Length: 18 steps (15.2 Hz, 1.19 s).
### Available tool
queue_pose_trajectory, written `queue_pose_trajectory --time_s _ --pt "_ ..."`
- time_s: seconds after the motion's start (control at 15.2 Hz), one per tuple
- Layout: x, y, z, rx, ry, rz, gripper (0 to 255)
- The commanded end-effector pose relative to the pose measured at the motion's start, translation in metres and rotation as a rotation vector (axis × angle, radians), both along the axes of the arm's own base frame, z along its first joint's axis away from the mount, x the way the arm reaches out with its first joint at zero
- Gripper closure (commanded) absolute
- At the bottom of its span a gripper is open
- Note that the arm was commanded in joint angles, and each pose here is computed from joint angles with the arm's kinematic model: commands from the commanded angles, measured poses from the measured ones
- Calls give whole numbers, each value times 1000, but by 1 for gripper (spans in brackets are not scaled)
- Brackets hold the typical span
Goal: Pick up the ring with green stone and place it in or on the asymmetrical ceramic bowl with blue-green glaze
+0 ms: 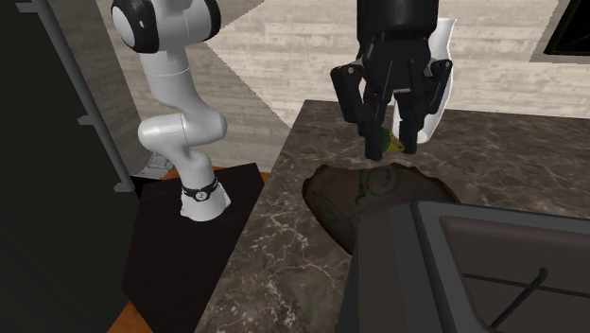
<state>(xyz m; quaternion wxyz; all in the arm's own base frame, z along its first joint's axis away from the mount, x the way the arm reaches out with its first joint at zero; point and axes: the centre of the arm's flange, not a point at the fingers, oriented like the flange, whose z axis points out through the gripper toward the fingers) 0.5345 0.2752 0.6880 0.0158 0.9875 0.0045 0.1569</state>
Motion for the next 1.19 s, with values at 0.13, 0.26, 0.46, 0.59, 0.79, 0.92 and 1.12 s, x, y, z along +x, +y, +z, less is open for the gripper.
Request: queue_pose_trajectory --time_s 0.13,0.26,0.46,0.59,0.79,0.92,1.12 --pt "4 2 -21 0 -1 0 255" --pt "4 2 -31 0 -1 0 255" --pt "4 2 -47 0 -1 0 255" --pt "4 2 -58 0 -1 0 255" --pt "4 2 -60 0 -1 0 255" --pt "4 2 -60 0 -1 0 255" --pt "4 2 -60 0 -1 0 255"
